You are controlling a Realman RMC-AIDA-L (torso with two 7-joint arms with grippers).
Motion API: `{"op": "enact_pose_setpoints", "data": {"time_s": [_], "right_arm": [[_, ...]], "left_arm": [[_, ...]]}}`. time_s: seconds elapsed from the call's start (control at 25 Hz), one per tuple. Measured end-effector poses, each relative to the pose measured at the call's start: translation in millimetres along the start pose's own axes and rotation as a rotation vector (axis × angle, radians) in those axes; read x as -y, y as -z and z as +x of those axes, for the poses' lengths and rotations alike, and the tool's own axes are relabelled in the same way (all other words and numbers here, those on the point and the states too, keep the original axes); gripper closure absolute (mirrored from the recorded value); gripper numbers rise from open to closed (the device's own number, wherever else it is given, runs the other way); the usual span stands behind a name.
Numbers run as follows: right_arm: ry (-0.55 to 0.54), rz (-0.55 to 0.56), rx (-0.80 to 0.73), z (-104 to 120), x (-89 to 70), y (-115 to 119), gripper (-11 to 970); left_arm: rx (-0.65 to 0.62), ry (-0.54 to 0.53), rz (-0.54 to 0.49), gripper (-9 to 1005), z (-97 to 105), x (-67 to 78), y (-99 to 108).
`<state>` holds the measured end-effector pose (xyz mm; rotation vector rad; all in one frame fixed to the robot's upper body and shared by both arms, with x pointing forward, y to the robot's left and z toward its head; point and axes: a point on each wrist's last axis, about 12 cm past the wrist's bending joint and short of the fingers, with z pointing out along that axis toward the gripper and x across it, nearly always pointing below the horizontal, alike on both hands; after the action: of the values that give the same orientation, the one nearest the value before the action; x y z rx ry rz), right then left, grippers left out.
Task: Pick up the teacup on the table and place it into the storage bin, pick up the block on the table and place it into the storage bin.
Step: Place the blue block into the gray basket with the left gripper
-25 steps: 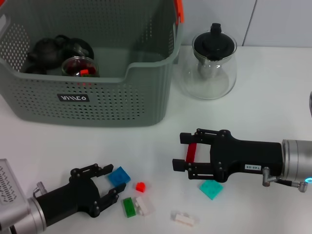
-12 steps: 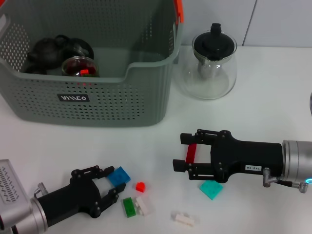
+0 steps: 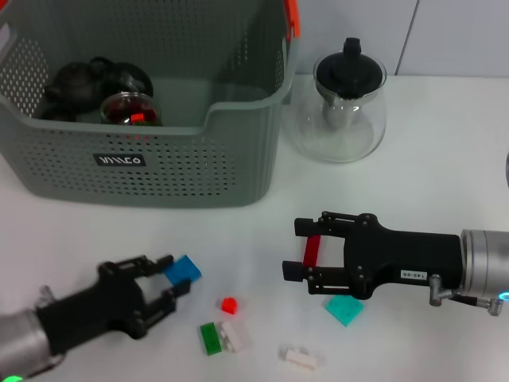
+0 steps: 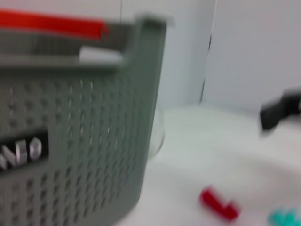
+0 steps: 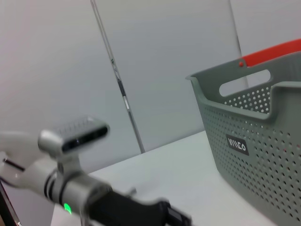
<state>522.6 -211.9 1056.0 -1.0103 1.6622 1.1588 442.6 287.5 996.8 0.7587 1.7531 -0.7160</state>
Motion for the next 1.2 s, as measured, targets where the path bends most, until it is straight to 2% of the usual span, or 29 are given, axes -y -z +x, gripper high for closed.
{"op": "enact_pose_setpoints", "data": {"time_s": [0.12, 0.24, 0.36, 0.52, 0.68, 0.8, 0.88, 1.04, 1.2], "right_arm": [[0.000, 0.001, 0.000, 0.0, 0.1, 0.4, 167], [-0.001, 0.002, -0.001, 0.2, 0.2, 0.6, 167], [-0.001, 0.003, -0.001, 0.5, 0.1, 0.8, 167], [0.000, 0.002, -0.001, 0.0, 0.2, 0.1, 167], [0.001, 0.001, -0.001, -0.3, 0.4, -0.3, 167], [0.003, 0.000, -0.001, -0.8, 0.6, -0.7, 167], [0.003, -0.001, -0.001, -1.0, 0.6, -0.9, 167], [0.003, -0.001, 0.000, -1.2, 0.6, -1.0, 167], [0.002, 0.000, 0.000, -0.6, 0.4, -0.6, 168]], "left_arm": [[0.108, 0.066, 0.065, 575, -28.2, -15.0, 30.1], [0.203, 0.092, 0.098, 564, -50.3, -25.7, 51.3], [0.321, 0.101, 0.131, 553, -82.2, -41.3, 75.6], [0.403, 0.156, 0.127, 538, -125.2, -68.7, 87.1], [0.412, 0.247, 0.083, 523, -166.0, -104.3, 75.6], [0.321, 0.303, 0.029, 512, -190.2, -129.5, 51.3], [0.239, 0.319, -0.013, 504, -200.8, -140.2, 33.8], [0.044, 0.319, -0.131, 490, -214.7, -152.6, 5.0], [-0.045, 0.323, -0.187, 475, -216.8, -151.0, -8.2]]}}
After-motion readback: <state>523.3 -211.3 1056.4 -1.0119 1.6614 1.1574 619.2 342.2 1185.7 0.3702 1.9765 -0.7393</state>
